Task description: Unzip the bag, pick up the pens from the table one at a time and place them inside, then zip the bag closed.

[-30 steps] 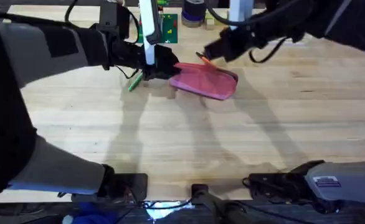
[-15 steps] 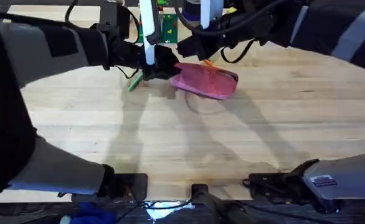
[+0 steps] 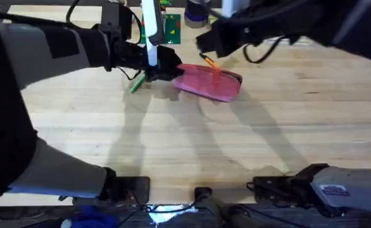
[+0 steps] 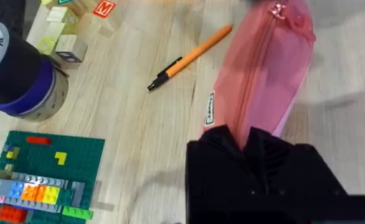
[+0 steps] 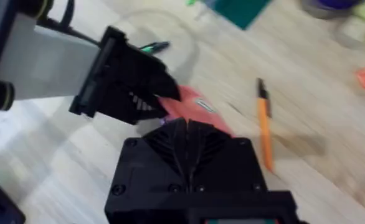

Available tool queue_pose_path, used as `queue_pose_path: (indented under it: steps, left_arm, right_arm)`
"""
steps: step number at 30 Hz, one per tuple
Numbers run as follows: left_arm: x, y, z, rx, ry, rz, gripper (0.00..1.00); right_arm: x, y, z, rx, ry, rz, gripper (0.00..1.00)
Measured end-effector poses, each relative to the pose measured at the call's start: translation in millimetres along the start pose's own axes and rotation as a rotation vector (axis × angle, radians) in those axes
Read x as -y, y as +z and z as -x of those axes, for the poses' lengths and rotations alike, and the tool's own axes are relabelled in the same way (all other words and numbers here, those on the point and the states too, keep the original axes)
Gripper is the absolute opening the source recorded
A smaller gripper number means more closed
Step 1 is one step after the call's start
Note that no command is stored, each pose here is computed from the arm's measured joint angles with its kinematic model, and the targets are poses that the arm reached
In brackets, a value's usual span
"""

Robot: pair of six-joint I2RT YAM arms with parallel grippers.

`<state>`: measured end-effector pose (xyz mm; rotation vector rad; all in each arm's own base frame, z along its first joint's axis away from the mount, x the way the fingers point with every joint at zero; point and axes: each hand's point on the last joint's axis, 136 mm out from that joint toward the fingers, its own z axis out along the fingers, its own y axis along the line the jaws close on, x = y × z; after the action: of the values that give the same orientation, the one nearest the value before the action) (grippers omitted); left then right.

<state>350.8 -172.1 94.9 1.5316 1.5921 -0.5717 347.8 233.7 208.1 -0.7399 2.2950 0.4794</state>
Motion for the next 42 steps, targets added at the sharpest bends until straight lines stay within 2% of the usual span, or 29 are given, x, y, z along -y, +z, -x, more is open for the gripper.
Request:
queue_pose_path:
  steps: [11,15,20,21,22,27,29,33,42]
  left_arm:
    - [0.0,0,0.0,0.0,0.0,0.0,0.042]
    - [0.0,0,0.0,0.0,0.0,0.0,0.042]
    - [0.0,0,0.0,0.0,0.0,0.0,0.042]
    - [0.0,0,0.0,0.0,0.0,0.0,0.042]
    - [0.0,0,0.0,0.0,0.0,0.0,0.042]
    - [0.0,0,0.0,0.0,0.0,0.0,0.042]
    - [0.0,0,0.0,0.0,0.0,0.0,0.042]
    - [0.0,0,0.0,0.0,0.0,0.0,0.042]
    - [0.0,0,0.0,0.0,0.0,0.0,0.042]
  right_arm:
    - [3,-88,13,0.134,0.027,-0.228,0.031]
    - [5,-102,11,0.15,0.041,-0.264,0.03]
    - [9,-103,5,0.131,0.061,-0.288,0.032]
    - [9,-103,4,0.128,0.072,-0.289,0.077]
    - [10,-103,3,0.122,0.075,-0.291,0.201]
    - [9,-102,-8,0.082,0.092,-0.291,0.932]
    - [7,-101,-14,0.059,0.104,-0.288,0.99]
    - [6,-101,-28,0.013,0.189,-0.29,0.995]
    - [7,-104,-64,-0.081,0.534,-0.331,0.997]
